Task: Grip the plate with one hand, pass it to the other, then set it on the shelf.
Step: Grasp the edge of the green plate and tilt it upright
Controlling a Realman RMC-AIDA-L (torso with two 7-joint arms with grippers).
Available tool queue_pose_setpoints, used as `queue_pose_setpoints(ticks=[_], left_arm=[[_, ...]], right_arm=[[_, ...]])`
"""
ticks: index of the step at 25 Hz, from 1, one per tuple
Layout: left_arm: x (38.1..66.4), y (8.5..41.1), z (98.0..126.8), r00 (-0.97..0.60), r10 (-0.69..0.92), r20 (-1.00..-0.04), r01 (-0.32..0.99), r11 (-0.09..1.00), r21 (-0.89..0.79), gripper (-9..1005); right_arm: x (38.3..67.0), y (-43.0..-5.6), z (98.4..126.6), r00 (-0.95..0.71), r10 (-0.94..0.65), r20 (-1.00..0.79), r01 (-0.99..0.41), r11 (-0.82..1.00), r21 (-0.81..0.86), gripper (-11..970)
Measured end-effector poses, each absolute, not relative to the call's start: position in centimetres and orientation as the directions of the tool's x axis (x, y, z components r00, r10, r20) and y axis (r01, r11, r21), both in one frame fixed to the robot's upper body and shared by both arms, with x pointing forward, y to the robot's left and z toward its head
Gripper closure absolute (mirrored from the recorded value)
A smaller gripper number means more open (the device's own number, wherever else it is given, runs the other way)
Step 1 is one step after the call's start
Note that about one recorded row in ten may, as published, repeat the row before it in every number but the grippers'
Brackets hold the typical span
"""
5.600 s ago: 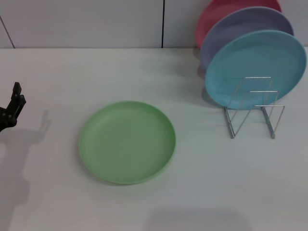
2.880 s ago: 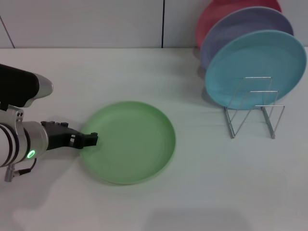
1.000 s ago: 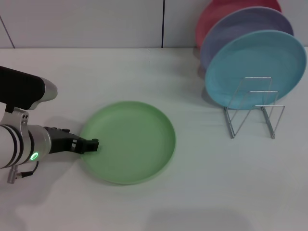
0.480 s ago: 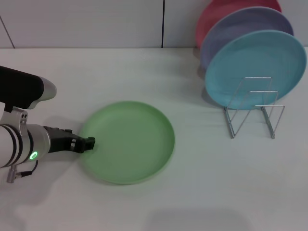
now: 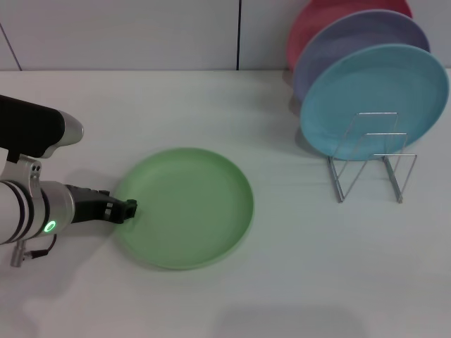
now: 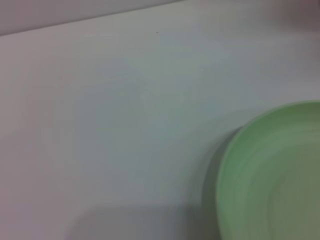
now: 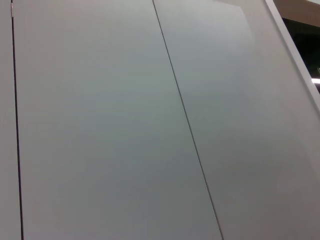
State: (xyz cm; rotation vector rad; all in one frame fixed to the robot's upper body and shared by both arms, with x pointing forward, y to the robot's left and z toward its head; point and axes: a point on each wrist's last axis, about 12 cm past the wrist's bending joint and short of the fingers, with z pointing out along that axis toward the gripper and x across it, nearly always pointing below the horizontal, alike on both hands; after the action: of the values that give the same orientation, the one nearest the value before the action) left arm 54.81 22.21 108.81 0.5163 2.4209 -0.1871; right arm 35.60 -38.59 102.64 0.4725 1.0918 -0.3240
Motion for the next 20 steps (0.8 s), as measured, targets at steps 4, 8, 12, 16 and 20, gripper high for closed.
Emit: queue_pose_setpoints(ticks=[4,8,12,16,20], left_arm=[[55.1,22.2,109.0,-0.725,0.318,-0.612,0.409,0.913,-0.009,567],[55.2,22.3,109.1,-0.73,0.312,-0.608,0.402,0.915,-0.013,645],[55.3,22.2,109.3,-0.727,0.313,-0.611,0.405,0.914,-0.013,731],[55.3,21.9,109.7,-0.715,0.32,-0.622,0.415,0.91,-0.009,821],[55.4,21.7,110.0,-0.704,0.326,-0.631,0.423,0.906,-0.004,883]], right_arm=[[35.6,-38.6,102.6,0.43,-0.021,-0.903,0.475,0.856,0.206,141],[35.6,-38.6,102.6,0.43,-0.021,-0.903,0.475,0.856,0.206,141],[35.6,-38.6,102.6,0.43,-0.021,-0.903,0.475,0.856,0.206,141],[35.6,-38.6,102.7,0.431,-0.021,-0.902,0.474,0.856,0.206,141],[35.5,-38.5,102.9,0.448,-0.03,-0.894,0.468,0.86,0.206,142]])
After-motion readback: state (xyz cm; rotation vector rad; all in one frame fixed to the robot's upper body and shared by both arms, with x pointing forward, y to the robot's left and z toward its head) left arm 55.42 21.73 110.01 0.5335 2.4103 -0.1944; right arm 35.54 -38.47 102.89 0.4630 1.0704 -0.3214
